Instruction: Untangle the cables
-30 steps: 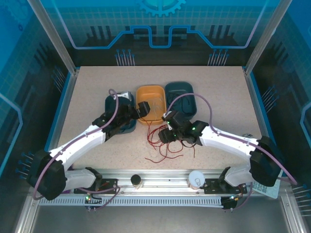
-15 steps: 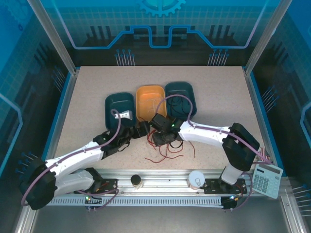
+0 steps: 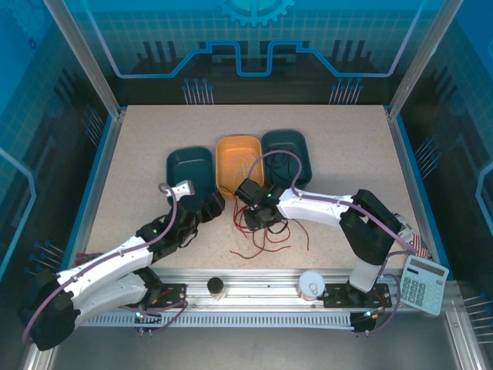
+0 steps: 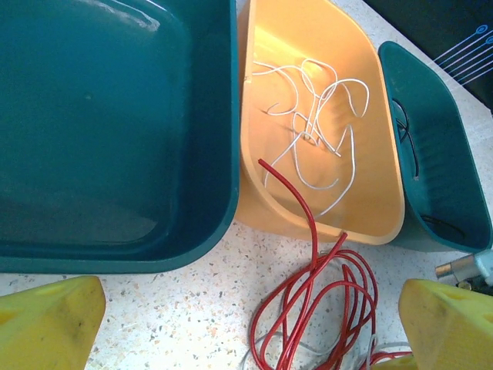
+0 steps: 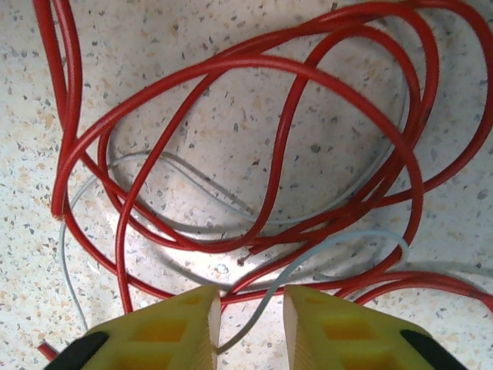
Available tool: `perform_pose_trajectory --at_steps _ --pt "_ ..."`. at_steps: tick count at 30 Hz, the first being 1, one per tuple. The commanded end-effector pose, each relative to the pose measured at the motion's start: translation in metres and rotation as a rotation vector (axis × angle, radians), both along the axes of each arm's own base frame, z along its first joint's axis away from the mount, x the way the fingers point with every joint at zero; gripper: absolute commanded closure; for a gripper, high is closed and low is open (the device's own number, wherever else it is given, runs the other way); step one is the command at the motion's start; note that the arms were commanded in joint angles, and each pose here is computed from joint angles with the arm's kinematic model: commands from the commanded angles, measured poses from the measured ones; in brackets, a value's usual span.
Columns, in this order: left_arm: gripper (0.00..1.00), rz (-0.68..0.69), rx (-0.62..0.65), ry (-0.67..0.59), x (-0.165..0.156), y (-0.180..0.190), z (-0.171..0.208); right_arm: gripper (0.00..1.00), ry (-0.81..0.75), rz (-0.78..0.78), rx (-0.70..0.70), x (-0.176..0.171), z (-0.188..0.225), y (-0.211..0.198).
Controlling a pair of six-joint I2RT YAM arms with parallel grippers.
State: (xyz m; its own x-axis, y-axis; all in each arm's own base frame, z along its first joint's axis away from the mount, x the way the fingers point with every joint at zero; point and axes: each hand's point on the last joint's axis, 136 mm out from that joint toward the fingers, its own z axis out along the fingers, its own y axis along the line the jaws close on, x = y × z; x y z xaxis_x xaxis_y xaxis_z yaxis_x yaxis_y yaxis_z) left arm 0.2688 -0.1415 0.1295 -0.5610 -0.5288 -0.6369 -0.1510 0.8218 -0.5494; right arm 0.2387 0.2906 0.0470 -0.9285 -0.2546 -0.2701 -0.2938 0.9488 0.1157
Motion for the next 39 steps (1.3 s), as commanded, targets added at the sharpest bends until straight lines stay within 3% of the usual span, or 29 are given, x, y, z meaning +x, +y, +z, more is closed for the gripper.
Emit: perform_pose_trajectory --at_steps 1,6,13,21,28,37,39 --pt "0.03 -0.031 0.027 0.002 0.0 -0.003 -0.007 0.81 0.001 -0.031 0.004 -0.001 0.001 -0.01" --pt "0.14 -0.186 0.048 -0.005 0.007 -0.034 -0.005 0.99 -0.065 -0.066 0.016 0.005 0.016 -0.027" --pt "0.26 -0.352 0.116 0.098 0.018 -0.076 -0.035 1.0 -0.145 -0.087 0.044 0.012 0.038 -0.046" --pt "0.37 -0.323 0.172 0.181 0.028 -0.086 -0.063 1.0 -0.193 -0.09 0.047 0.016 0.053 -0.054" --pt "0.66 -0.31 0.242 0.24 0.024 -0.088 -0.084 1.0 -0.235 -0.085 0.051 0.022 0.068 -0.059" --pt "0.63 -0.315 0.266 0.238 0.031 -0.097 -0.094 1.0 -0.244 -0.077 0.057 0.023 0.071 -0.059" --pt "0.7 -0.317 0.269 0.238 0.032 -0.099 -0.095 1.0 -0.243 -0.079 0.058 0.023 0.069 -0.059"
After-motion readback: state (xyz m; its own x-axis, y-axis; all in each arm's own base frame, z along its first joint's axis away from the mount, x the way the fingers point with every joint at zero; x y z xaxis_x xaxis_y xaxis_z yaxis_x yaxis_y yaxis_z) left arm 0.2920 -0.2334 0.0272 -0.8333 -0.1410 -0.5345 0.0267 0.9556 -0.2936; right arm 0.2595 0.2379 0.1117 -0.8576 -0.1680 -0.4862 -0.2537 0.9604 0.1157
